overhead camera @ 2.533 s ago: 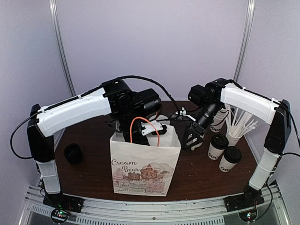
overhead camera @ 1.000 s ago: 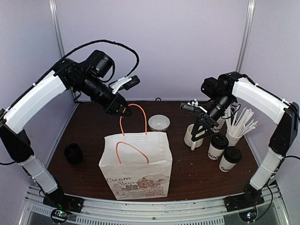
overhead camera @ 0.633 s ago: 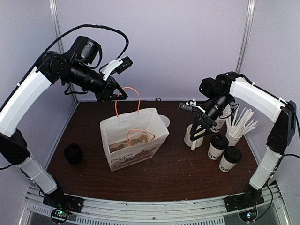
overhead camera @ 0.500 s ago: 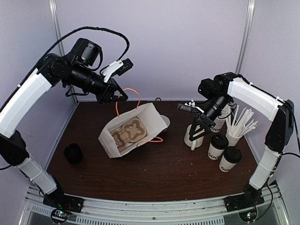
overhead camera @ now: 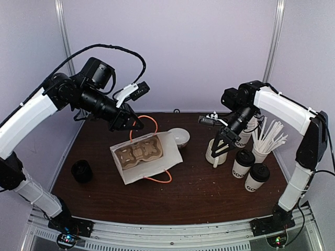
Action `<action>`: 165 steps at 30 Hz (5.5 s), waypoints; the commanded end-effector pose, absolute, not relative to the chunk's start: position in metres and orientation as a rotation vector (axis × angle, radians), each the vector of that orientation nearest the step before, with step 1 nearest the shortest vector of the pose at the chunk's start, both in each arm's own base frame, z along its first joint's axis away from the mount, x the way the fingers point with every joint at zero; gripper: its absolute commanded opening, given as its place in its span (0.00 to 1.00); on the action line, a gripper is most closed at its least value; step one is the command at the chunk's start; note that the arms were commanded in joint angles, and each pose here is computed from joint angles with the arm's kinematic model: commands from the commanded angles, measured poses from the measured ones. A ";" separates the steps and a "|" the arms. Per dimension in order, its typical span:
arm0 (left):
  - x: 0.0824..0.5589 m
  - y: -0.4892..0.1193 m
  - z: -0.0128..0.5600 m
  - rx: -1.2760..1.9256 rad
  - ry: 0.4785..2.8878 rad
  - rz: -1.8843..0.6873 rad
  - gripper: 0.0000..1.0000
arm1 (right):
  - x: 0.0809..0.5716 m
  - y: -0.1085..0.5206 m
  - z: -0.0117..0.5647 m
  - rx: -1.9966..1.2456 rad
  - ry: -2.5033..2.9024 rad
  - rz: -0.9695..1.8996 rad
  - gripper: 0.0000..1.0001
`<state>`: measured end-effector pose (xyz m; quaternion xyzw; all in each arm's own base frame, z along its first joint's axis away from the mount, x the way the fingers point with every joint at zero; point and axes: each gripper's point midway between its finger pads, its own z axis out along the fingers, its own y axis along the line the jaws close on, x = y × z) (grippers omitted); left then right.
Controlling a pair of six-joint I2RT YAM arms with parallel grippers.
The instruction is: Pack the takeout coffee
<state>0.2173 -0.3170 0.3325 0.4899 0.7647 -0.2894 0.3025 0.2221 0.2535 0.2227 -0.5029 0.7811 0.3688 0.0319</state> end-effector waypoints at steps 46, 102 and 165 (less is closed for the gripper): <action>0.219 -0.212 0.338 0.468 2.464 -0.389 0.97 | 0.281 0.186 0.232 -1.321 2.307 0.598 0.91; 0.205 -0.331 0.294 1.472 2.308 -0.901 0.00 | 0.284 0.087 0.154 -1.470 2.667 -0.140 0.89; 0.261 -0.331 0.280 1.421 2.309 -0.569 0.23 | 0.271 0.098 0.151 -1.457 2.705 -0.018 0.67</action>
